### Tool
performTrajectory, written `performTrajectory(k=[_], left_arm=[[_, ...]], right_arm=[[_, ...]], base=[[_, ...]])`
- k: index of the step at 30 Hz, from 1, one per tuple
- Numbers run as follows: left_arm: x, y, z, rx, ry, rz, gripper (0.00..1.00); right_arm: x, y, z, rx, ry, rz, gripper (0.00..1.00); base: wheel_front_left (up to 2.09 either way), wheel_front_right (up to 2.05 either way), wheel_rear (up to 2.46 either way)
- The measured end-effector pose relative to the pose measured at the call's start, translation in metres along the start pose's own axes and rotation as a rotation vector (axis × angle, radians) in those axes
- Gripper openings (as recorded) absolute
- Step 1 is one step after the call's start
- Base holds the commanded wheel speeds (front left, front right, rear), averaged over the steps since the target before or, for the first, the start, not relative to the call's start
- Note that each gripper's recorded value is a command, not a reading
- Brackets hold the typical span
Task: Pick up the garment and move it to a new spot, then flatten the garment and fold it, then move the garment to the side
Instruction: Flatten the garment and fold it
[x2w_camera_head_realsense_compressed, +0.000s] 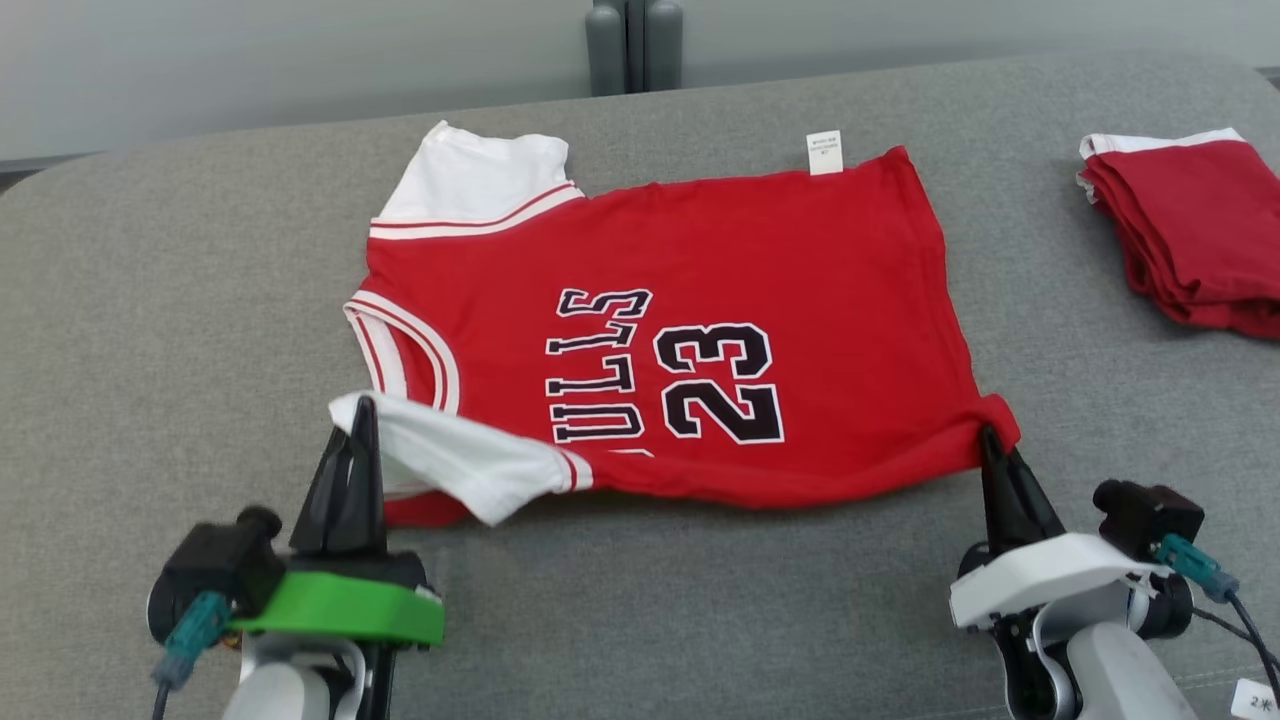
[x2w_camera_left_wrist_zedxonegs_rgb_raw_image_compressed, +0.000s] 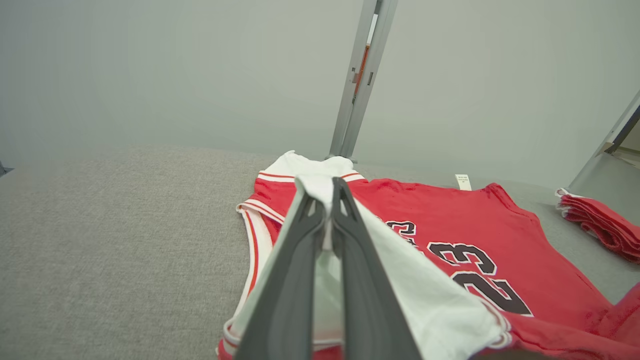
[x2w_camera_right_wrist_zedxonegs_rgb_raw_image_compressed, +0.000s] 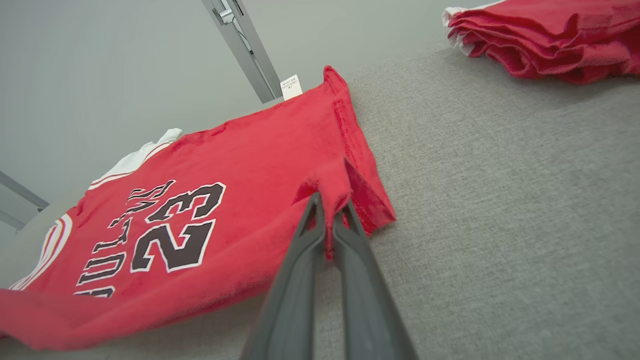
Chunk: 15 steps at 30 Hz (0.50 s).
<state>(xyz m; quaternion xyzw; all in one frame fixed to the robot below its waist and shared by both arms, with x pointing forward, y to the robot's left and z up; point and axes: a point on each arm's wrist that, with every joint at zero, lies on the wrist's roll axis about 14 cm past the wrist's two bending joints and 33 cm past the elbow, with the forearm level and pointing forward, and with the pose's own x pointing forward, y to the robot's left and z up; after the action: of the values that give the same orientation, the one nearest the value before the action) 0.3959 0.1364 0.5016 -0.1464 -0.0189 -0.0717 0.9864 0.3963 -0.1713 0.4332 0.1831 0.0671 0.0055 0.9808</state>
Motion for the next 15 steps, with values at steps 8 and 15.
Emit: performTrajectory(k=[8, 15], left_arm=[[0.065, 0.002, -0.015, 0.035, 0.018, -0.019, 0.0], [0.093, 0.011, -0.045, 0.063, 0.085, -0.005, 0.0]], right_arm=[[0.042, -0.002, 0.016, -0.014, -0.039, 0.0, 0.0], [0.059, -0.012, 0.005, -0.03, -0.004, -0.02, 0.0]], base=[[0.0, 0.0, 0.0], [0.0, 0.0, 0.0]])
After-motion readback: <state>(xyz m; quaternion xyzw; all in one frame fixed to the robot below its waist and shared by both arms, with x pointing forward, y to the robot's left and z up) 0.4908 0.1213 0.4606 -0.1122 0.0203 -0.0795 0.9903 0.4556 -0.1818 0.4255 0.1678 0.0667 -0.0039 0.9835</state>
